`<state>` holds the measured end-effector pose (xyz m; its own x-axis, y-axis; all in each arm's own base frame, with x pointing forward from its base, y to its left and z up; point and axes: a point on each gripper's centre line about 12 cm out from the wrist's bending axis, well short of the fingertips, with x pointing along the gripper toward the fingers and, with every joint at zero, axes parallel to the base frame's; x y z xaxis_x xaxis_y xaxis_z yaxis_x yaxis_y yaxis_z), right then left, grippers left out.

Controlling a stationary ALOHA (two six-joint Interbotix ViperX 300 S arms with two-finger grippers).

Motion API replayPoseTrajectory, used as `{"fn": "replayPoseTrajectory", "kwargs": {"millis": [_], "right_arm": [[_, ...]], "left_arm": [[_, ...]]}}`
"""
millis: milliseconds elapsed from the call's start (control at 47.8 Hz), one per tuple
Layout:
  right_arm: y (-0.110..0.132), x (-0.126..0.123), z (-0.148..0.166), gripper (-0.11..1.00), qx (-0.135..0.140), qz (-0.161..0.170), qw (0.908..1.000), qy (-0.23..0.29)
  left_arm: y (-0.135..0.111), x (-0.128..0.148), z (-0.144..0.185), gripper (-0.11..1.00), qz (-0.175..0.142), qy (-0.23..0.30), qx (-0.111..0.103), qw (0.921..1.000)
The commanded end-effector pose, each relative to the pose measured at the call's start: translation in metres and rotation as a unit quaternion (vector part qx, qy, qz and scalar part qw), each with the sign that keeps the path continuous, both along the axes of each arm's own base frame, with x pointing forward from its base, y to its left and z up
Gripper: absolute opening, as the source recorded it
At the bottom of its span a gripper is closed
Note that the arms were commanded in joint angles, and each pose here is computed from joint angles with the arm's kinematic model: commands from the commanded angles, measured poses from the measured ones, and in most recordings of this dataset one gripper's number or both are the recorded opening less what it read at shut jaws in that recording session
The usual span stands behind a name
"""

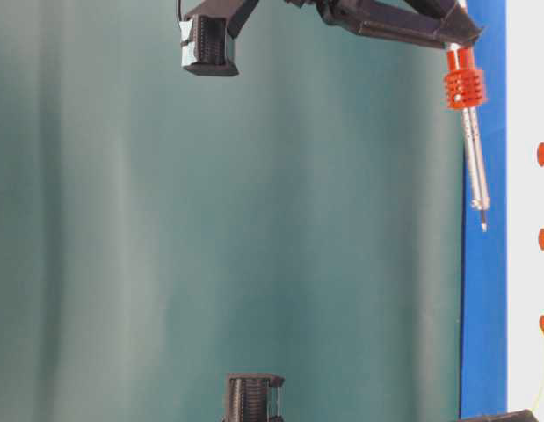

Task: Touch the tip of the soldering iron to the tip of the solder at the mark.
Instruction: 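Position the solder wire tip at the left red dot with the left gripper, then move the iron tip leftward with the right gripper to touch the solder tip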

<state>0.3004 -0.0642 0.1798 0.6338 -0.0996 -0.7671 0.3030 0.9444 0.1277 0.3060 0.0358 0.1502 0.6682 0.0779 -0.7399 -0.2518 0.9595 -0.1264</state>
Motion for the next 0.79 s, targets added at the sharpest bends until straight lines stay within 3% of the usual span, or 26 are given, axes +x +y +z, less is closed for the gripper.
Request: {"fn": "replayPoseTrajectory", "kwargs": {"millis": [0, 293, 774], "right_arm": [[-0.004, 0.009, 0.011, 0.06, -0.006, -0.003, 0.9998, -0.02], [-0.009, 0.028, 0.012, 0.06, -0.01, 0.003, 0.9999, -0.009], [-0.019, 0.075, 0.001, 0.06, -0.011, 0.023, 0.9983, 0.051]], "left_arm": [[-0.001, 0.005, 0.006, 0.02, -0.004, -0.014, 0.003, 0.9999], [-0.002, 0.004, 0.003, 0.02, -0.006, -0.009, 0.002, 0.9999], [-0.002, 0.004, 0.003, 0.02, -0.005, -0.007, 0.001, 1.0]]}}
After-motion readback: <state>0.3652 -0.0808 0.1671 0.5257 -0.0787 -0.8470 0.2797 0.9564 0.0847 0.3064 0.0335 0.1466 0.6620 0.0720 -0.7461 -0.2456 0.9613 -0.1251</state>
